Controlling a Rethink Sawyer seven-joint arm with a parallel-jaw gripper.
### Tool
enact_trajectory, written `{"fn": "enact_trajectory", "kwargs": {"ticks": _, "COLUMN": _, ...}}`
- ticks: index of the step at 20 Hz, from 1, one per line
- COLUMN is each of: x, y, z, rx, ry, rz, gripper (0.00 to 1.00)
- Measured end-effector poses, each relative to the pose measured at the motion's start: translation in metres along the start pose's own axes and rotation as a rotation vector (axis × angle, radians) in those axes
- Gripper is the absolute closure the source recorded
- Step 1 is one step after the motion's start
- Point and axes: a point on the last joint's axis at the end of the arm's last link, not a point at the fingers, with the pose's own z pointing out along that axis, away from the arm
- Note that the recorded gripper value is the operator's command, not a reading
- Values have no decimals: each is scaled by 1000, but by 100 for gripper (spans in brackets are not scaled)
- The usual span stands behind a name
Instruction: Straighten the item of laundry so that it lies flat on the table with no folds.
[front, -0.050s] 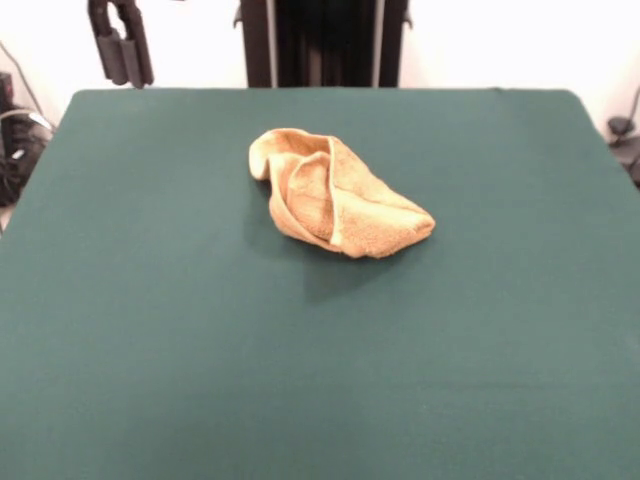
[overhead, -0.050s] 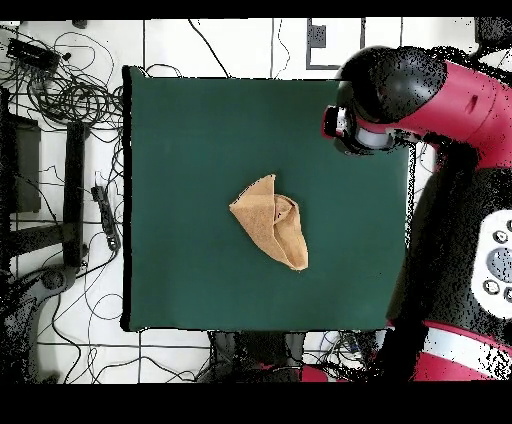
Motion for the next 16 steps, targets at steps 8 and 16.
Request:
{"fn": "enact_trajectory", "kwargs": {"ticks": 8, "x": 4, "y": 33, "z": 7, "rx": -10, "ry": 2, "rz": -35, "gripper": 100}}
{"fn": "enact_trajectory", "kwargs": {"ticks": 16, "x": 3, "y": 48, "z": 7, "rx": -11, "ry": -18, "rz": -51, "gripper": 100}}
